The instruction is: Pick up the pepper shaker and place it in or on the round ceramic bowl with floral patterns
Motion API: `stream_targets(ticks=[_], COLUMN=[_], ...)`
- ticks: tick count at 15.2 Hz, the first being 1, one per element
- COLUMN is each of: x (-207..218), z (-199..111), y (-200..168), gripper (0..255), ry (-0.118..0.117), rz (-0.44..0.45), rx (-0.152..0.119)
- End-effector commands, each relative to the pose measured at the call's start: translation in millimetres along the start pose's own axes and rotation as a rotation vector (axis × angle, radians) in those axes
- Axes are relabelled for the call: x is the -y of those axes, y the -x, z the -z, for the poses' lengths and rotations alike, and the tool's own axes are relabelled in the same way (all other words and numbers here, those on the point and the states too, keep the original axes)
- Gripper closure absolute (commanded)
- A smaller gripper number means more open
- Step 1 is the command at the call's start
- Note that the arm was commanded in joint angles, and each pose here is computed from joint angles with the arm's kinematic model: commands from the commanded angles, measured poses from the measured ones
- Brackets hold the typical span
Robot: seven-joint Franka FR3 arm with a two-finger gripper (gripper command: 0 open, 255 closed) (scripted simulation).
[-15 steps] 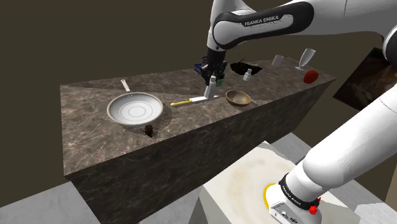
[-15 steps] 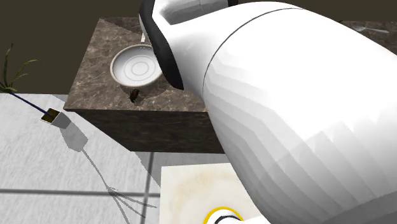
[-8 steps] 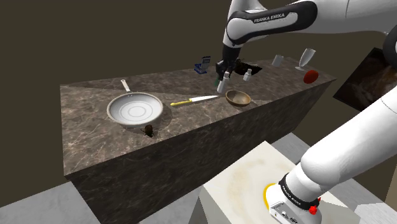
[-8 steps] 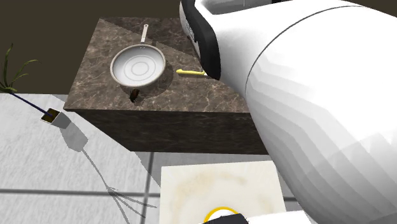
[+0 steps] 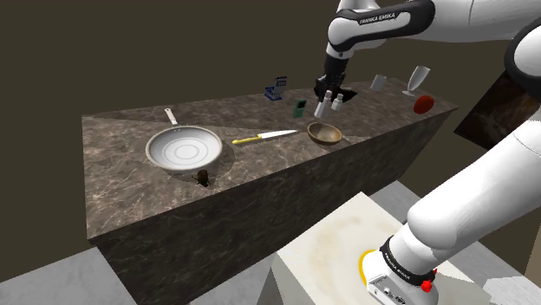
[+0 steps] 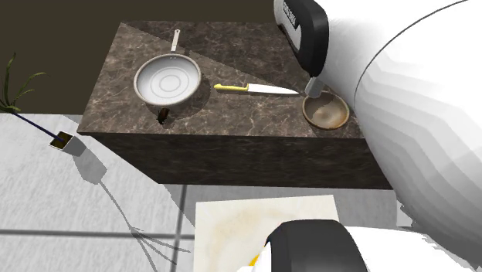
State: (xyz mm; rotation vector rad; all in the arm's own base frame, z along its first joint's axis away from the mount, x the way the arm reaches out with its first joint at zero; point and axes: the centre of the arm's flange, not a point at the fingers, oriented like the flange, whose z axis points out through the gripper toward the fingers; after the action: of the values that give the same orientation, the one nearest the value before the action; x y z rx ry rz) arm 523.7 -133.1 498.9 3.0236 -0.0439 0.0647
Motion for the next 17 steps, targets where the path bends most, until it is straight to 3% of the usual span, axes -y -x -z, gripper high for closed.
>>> stream_targets(ticks=[1, 4, 17], x=[-25, -75, -67], z=[0, 0, -68], y=[3, 3, 6], gripper=[255, 255, 255], ry=[0.0, 0.0, 0.0], rz=[0.002, 0.002, 0.002], rx=[0.0, 0.0, 0.0])
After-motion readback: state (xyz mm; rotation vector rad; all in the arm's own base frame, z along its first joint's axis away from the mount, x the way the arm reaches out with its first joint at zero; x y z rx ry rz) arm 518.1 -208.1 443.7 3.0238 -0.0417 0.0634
